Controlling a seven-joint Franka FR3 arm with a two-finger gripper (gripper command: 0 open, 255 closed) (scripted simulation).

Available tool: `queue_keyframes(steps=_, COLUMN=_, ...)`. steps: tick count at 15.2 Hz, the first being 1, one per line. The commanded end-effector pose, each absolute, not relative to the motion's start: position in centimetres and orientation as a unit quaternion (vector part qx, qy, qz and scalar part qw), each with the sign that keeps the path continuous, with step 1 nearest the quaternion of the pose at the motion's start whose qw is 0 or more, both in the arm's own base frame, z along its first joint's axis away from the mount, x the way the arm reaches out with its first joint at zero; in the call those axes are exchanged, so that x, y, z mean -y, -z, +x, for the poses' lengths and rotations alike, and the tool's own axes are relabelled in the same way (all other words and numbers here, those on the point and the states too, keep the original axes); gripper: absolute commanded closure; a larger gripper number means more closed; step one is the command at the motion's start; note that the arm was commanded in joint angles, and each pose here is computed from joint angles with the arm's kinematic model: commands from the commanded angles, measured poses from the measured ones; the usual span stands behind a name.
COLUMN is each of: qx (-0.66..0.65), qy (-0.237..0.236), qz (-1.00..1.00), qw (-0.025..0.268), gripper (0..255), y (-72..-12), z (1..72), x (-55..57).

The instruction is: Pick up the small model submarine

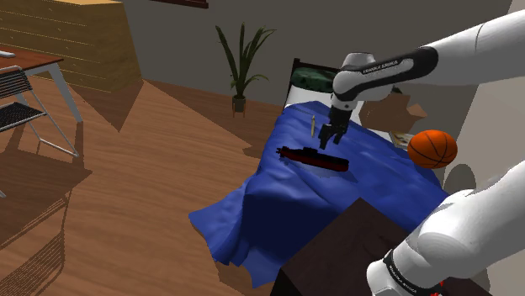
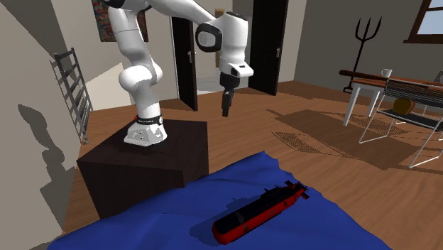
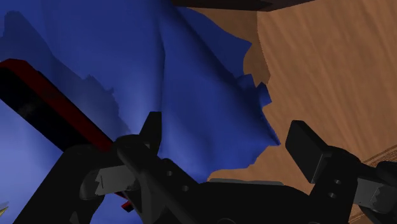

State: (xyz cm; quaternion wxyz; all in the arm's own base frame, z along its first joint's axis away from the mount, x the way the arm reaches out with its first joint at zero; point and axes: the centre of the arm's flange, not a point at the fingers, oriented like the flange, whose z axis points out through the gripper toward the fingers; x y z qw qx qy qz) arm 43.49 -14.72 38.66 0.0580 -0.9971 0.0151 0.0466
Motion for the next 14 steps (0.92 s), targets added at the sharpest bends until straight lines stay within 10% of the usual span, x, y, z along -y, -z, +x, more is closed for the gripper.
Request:
queue_keyframes(steps=1, qx=-0.015, qy=-0.045, qz=-0.997, qw=0.055, gripper=0, y=-37.0, z=45.1, x=15.5)
queue_keyframes(steps=14, qx=-0.019, qy=-0.035, qz=-0.999, qw=0.037, gripper=0, y=-26.7, z=54.4, x=24.8)
